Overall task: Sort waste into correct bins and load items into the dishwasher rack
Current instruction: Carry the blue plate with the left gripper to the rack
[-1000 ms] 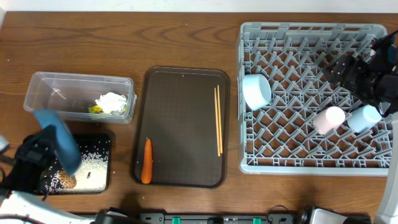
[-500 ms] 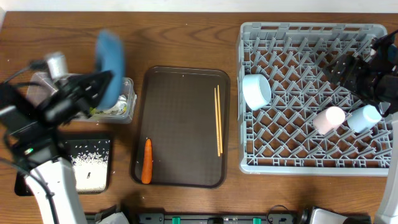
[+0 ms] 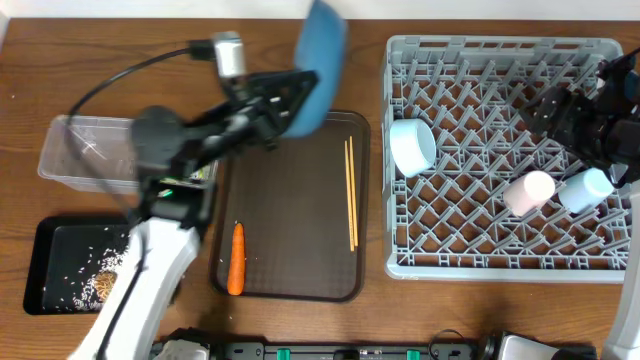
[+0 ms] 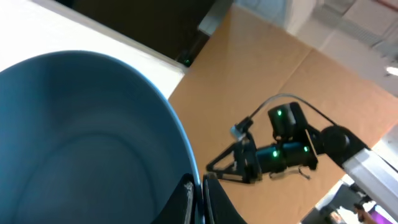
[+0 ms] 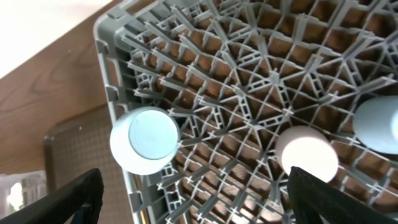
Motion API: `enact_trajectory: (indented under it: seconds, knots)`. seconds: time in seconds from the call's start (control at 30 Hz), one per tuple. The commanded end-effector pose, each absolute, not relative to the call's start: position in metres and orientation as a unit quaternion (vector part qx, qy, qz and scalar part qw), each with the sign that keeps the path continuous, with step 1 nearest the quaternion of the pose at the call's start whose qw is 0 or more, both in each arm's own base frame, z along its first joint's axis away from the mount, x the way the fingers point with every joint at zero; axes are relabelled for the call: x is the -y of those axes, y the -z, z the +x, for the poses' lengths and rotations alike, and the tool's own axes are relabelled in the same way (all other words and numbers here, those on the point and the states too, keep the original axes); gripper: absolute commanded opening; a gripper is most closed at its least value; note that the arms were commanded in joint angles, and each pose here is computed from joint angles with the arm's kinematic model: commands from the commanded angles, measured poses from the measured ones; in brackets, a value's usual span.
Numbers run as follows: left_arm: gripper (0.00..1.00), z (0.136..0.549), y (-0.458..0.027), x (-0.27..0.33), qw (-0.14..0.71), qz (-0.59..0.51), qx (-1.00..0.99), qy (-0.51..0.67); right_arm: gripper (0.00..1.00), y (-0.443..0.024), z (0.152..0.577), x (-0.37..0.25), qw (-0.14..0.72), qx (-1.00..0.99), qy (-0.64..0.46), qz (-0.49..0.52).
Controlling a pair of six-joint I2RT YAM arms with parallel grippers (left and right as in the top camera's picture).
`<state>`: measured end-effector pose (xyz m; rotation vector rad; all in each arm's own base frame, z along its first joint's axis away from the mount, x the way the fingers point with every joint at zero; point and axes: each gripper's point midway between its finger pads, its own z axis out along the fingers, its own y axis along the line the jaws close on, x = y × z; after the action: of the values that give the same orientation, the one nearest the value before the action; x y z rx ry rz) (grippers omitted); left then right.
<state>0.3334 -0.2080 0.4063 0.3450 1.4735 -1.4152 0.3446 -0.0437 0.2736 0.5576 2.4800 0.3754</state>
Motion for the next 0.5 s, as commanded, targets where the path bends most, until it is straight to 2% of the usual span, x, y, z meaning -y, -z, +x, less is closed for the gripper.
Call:
enact_trajectory:
  seconds: [0.0,0.2,0.47]
  knots:
    - [0.06,0.348,-0.416,0.229,0.539,0.111,-0.584,0.597,0.87,-0.276,0.340,0.059,0.290,-0.924,-0.111,0.224]
    - [0.06,0.366,-0.413,0.269,0.553,0.045,-0.529,0.642,0.88,-0.275,0.338,0.071,0.292,-0.921,-0.101,0.239]
    - [0.06,0.373,-0.403,0.329,0.495,0.021,-0.519,0.697,0.88,-0.274,0.329,0.104,0.292,-0.901,-0.085,0.309]
